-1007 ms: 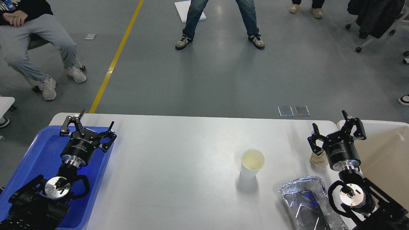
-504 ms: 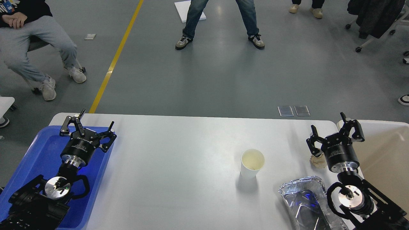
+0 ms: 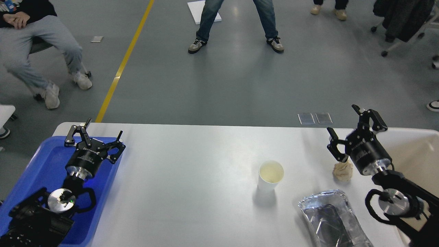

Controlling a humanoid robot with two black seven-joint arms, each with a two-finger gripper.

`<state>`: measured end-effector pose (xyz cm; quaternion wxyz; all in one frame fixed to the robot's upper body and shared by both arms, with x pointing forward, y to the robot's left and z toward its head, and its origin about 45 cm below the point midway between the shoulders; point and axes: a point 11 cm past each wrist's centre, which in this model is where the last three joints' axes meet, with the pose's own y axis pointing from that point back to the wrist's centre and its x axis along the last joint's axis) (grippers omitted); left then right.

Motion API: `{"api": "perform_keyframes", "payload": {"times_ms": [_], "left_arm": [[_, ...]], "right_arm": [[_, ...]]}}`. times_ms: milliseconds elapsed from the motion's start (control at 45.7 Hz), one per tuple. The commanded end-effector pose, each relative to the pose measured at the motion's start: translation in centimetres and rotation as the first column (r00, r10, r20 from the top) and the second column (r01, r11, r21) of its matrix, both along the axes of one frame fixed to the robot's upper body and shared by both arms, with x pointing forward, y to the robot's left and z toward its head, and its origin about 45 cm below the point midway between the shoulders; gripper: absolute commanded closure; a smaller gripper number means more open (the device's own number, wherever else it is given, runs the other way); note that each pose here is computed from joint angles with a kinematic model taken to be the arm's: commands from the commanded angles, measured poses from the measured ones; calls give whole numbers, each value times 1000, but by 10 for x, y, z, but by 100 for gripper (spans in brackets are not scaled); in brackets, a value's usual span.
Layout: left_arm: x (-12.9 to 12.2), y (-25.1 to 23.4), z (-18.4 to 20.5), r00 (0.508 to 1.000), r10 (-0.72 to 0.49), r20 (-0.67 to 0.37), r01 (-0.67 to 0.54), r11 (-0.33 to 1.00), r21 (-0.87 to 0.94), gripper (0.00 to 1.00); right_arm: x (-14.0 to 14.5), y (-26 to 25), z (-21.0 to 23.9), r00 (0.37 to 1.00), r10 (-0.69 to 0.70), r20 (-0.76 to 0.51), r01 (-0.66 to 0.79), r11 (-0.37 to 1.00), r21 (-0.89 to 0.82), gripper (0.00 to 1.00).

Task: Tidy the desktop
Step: 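Raise the right gripper up and away from the table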

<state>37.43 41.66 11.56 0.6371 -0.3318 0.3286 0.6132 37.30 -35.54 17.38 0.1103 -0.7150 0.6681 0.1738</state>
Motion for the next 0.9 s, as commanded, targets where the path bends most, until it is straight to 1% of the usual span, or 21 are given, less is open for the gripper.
{"api": "perform_keyframes", "payload": {"times_ms": [0,88,153,263,372,460,569,657,745,832,876], "left_arm": [[0,0,0,1000,-2,0,2,1000,1,0],[0,0,0,1000,-2,-1,2,1000,1,0],[0,-1,0,1000,-4,-2,4,1000,2,0],[-1,0,-1,1000,-4,-4,4,1000,2,0],[0,-1,0,1000,-4,-2,4,1000,2,0],[0,-1,0,1000,-4,-2,4,1000,2,0],[0,-1,0,1000,-4,-2,4,1000,2,0],[0,-1,0,1000,-4,-2,4,1000,2,0],[0,-1,0,1000,-4,-2,4,1000,2,0],[-1,0,-1,1000,-4,-4,4,1000,2,0],[-1,0,-1,1000,-4,-4,4,1000,2,0]], "right_arm": [[-18,7,25,973,190,-134,-216,949,-228,0],[-21,13,34,943,272,-189,-320,896,-308,0],[-17,12,43,918,331,-217,-391,846,-362,0],[-10,1,62,882,376,-283,-470,745,-473,0],[-2,-21,76,848,364,-386,-530,583,-616,0],[10,-6,87,802,392,-451,-593,433,-678,0],[24,-1,111,772,375,-514,-621,268,-736,0],[25,23,127,697,436,-569,-689,189,-700,0],[24,45,145,598,497,-629,-763,113,-637,0],[24,71,167,492,511,-705,-815,-14,-579,0],[23,80,176,457,499,-737,-827,-68,-558,0]]}}
